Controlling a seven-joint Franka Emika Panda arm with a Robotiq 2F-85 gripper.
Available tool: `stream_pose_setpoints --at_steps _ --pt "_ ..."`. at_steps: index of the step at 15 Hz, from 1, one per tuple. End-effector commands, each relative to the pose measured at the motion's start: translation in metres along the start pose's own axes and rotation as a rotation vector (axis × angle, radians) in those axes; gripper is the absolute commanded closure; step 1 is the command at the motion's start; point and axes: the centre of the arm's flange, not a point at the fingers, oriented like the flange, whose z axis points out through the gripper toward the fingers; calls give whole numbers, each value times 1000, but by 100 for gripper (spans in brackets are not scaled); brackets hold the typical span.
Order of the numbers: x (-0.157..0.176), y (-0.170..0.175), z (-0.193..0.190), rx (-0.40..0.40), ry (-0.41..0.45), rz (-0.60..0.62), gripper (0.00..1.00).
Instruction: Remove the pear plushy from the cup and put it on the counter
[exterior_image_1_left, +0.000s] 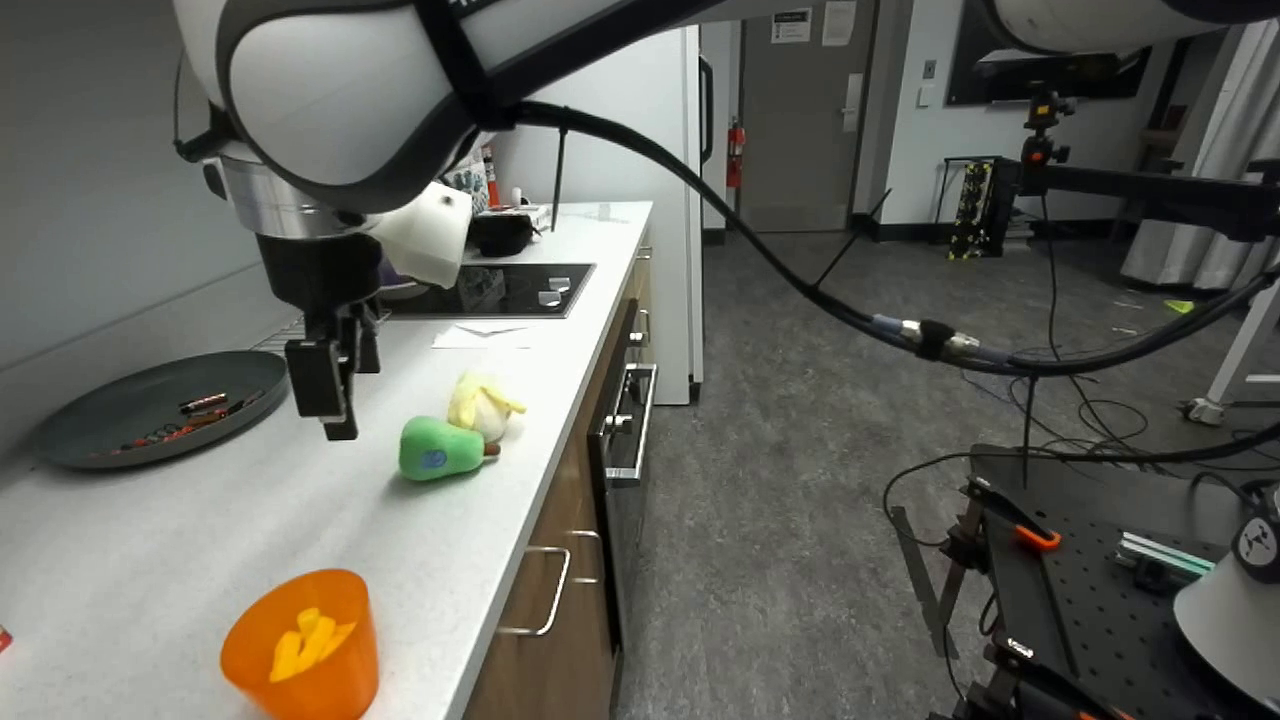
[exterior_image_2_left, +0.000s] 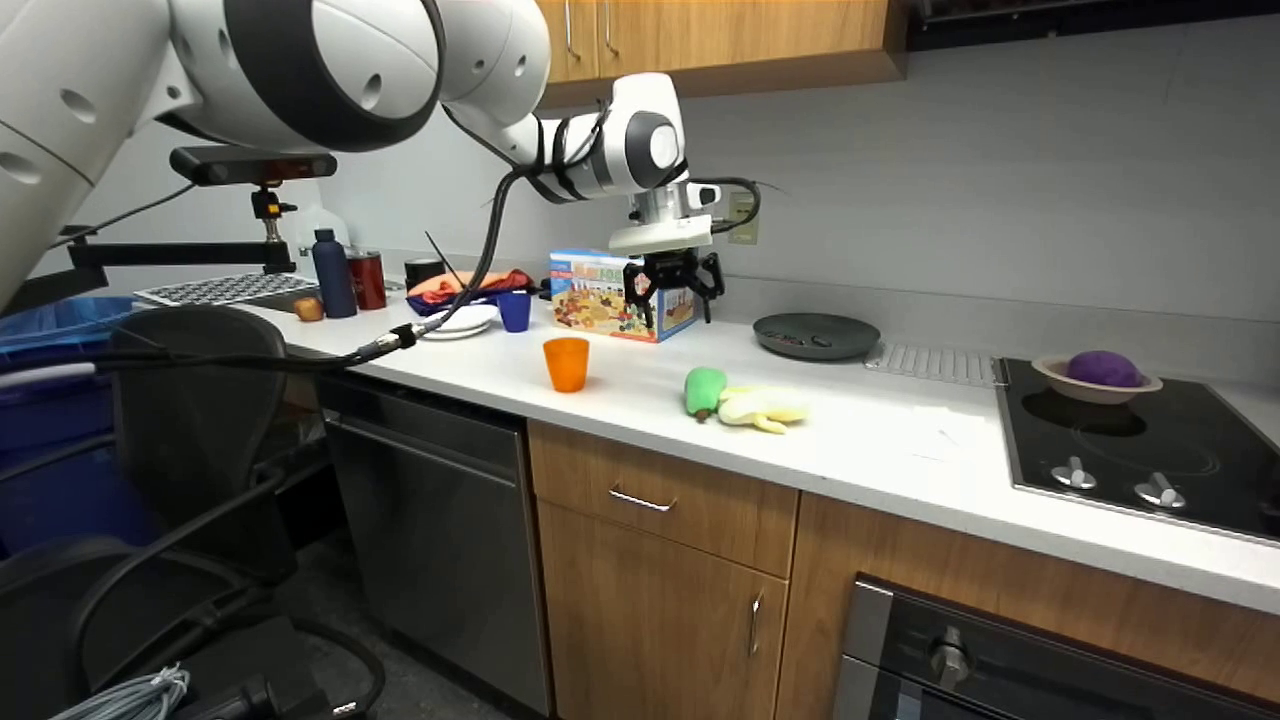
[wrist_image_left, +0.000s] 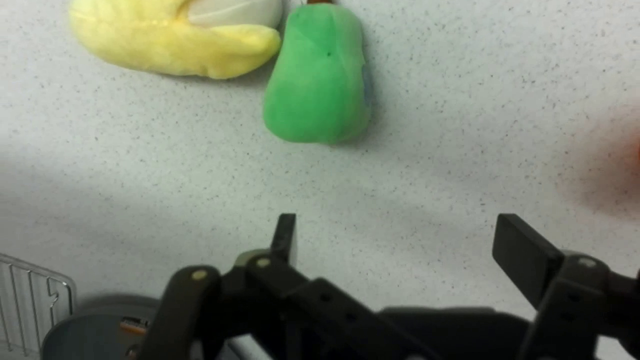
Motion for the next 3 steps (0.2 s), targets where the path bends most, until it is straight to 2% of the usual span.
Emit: stream_pose_setpoints --at_steps 1,3 --pt "1 0 -4 -1 6 0 0" --pt "1 0 -8 -2 11 -1 0"
